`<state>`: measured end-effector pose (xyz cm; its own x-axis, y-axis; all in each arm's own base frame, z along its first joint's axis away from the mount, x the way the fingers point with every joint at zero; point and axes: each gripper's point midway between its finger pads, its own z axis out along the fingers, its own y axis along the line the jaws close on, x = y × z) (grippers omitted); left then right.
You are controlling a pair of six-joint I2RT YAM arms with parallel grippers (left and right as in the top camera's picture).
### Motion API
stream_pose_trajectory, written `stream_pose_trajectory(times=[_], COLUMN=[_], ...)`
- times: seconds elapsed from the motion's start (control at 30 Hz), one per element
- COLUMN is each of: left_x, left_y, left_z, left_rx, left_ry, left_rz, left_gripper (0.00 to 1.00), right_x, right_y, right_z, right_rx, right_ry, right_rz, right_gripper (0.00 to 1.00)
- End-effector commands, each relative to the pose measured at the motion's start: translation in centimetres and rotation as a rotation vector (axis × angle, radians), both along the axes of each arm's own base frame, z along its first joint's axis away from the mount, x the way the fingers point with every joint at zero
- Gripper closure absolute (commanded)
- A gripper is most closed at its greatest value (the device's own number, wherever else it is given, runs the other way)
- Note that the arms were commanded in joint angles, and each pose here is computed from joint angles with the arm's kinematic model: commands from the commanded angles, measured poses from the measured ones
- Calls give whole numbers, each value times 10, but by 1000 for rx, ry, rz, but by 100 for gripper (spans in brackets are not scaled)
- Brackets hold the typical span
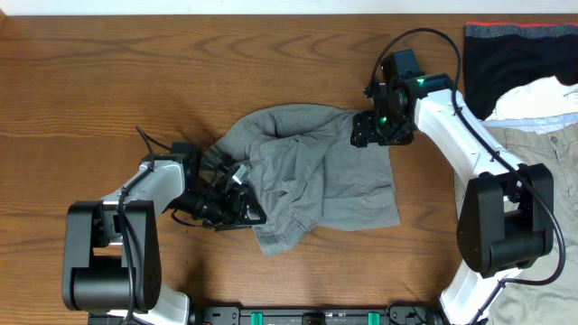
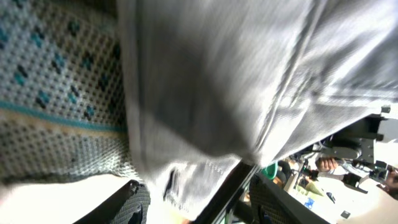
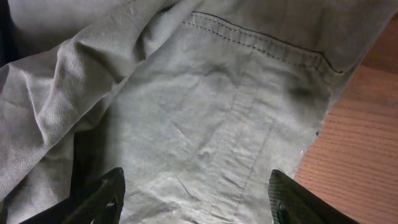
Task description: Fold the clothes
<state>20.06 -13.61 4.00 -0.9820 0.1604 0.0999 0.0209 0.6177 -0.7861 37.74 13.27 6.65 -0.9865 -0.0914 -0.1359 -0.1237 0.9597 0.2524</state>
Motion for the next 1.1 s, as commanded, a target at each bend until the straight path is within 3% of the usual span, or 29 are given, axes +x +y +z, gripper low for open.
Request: stream_pose_trajectory(times=[0.0,0.27,0.37,0.53,0.67,0.9,1.07], left_x=[-5,13,13,4,10,23,15], left_y=[4,-11,-6,22,22,1,-3], left_z=[-5,10,3,-26,-28,-10,-5], left_rx=[27,-108,-58,190,195,30,8], left_ry=[1,-76,-79,-7,-27,-68,-30], left_rz=[-25,11,2,1,11,46,42], left_gripper=[46,46,46,46,46,45,45], right_x=[3,3,3,3,4,5,5], right_y=[-2,-2,-2,-2,-2,-2,-2], right_z=[4,4,4,4,5,5,5], right_rx=[3,3,3,3,4,5,5], right_ry=[-19,-20,-20,-20,-24,-28,-27], right_rz=[7,7,7,7,7,7,6], right_gripper=[28,28,28,28,28,28,28])
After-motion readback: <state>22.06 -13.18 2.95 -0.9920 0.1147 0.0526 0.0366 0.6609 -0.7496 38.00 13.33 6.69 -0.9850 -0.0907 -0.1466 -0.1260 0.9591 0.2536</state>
